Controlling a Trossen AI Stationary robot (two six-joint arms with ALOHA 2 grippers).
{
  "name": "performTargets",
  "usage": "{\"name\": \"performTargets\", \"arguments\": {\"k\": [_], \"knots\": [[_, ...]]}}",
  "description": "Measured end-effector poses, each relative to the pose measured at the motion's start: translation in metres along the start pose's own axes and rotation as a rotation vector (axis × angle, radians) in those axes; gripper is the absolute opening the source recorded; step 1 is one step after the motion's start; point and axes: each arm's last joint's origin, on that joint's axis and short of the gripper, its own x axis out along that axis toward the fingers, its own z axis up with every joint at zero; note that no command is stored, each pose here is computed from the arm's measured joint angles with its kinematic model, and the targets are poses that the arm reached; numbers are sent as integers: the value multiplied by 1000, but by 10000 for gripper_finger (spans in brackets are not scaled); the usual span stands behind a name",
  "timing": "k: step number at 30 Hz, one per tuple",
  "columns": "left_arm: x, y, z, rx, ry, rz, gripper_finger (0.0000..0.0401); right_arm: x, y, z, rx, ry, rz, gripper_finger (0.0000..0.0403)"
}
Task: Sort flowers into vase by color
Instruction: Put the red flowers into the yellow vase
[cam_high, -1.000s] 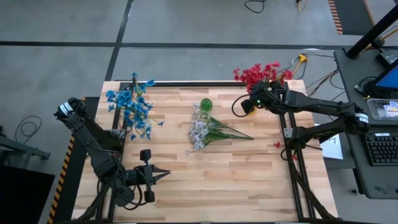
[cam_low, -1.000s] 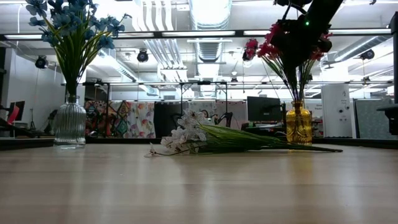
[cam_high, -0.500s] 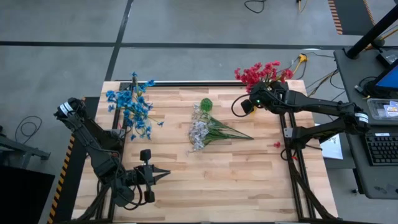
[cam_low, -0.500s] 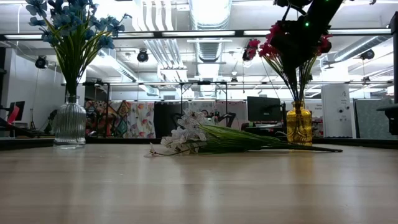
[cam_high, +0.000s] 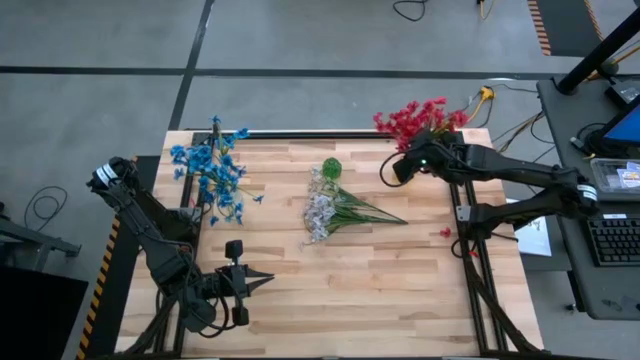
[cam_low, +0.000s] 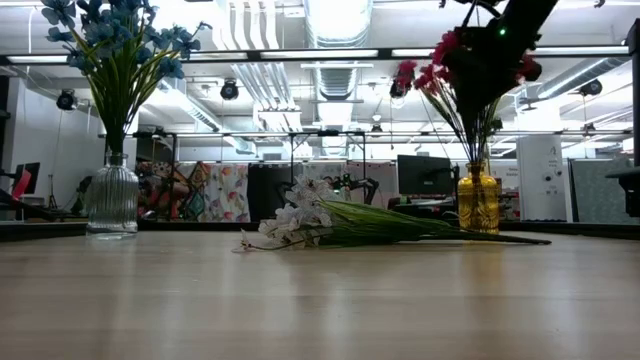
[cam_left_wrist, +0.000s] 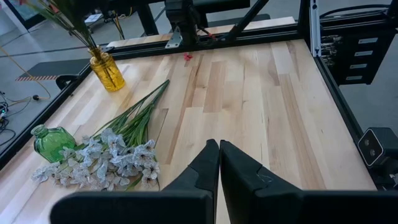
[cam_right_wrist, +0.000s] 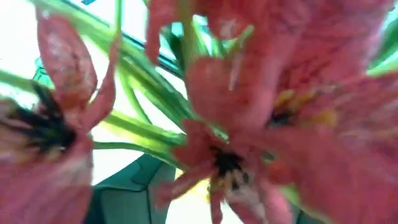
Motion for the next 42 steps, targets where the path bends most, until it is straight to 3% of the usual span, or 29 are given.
{"name": "performTargets", "arguments": {"k": [5,13,34,42], "knots": [[0,0,0,0,0,0,0,-10,-7,-2,26,-2,36,212],[0,0,0,-1,0,0,0,-20,-13,-3,71,1,114,232],[0,0,1,-8,-4,-3,0,-38,-22,-14,135,213,160,237],[0,-1,1,-11,-6,-3,0,-51,-19,-7,109,190,204,238]]}}
